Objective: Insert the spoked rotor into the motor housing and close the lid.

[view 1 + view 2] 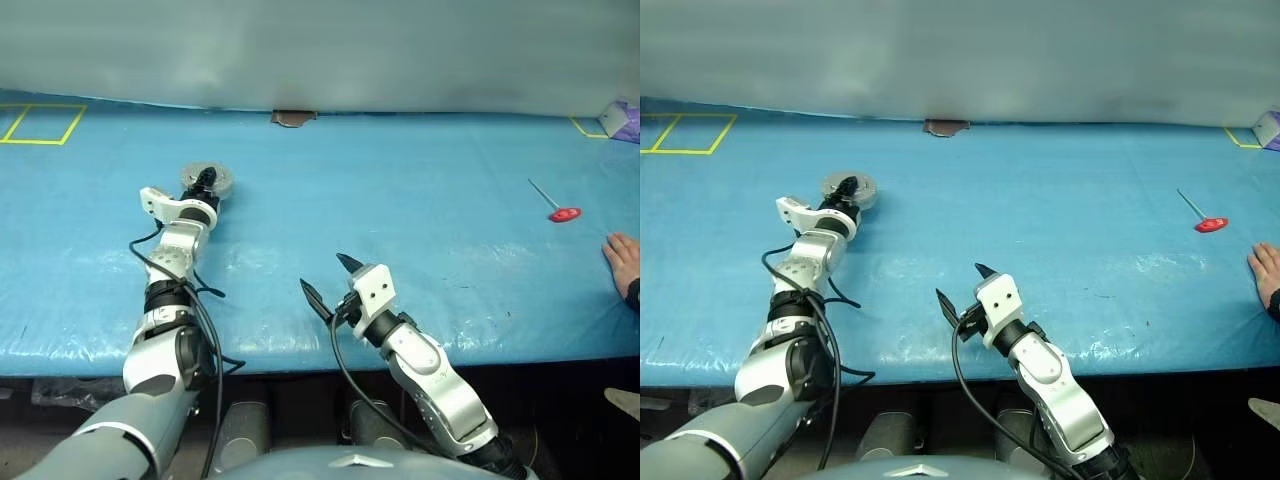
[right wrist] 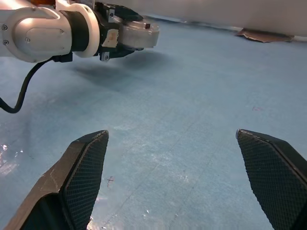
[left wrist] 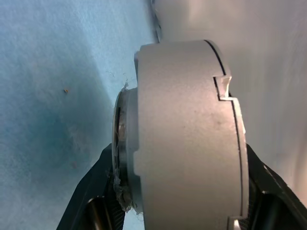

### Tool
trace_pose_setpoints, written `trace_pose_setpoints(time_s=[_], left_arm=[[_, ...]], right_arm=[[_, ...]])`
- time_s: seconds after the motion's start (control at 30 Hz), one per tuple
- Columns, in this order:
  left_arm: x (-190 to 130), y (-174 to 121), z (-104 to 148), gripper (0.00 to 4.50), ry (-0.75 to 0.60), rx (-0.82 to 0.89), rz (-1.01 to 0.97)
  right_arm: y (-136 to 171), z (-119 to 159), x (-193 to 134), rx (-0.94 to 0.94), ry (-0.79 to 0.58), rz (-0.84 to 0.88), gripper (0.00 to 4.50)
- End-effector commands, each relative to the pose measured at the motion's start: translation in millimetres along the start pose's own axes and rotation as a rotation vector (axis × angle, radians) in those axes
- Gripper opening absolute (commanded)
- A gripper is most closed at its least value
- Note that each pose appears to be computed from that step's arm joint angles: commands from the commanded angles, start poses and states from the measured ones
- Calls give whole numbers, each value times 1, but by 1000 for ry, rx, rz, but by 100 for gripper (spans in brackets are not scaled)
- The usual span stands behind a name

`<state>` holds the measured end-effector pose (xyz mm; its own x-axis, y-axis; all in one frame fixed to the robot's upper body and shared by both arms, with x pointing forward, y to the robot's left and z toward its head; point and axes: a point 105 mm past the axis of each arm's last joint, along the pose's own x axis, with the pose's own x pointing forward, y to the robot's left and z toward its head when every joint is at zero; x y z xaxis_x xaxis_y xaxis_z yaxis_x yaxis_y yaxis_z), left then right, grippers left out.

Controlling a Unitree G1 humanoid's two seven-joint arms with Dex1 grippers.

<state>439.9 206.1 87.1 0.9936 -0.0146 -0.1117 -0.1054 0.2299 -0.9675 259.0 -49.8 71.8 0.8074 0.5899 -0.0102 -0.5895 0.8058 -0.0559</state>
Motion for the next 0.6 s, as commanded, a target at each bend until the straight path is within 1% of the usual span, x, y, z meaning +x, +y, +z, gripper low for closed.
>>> trace_pose_setpoints(time_s=[0.03,0.13,0.2,0.27,0.3,0.4,0.43,0.6], left_arm=[[7,-10,12,244,-47,44,-1],[8,5,12,244,-50,73,82],[8,10,12,244,-49,88,105],[6,13,15,317,-57,90,119],[5,16,18,338,-60,100,128],[1,23,26,436,-66,128,147],[-2,27,30,444,-73,135,162],[-18,47,53,444,-86,172,212]], right_arm=[[-5,5,-3,-10,-34,-28,450],[-5,3,-3,-3,-28,-37,450],[-5,2,-3,-7,-23,-38,450],[-5,1,-3,-9,-18,-41,450],[-5,0,-3,-8,-13,-42,450],[-5,-3,-3,-13,-2,-42,450],[-5,-3,-3,-12,1,-40,450],[-2,-6,-1,-11,11,-27,450]])
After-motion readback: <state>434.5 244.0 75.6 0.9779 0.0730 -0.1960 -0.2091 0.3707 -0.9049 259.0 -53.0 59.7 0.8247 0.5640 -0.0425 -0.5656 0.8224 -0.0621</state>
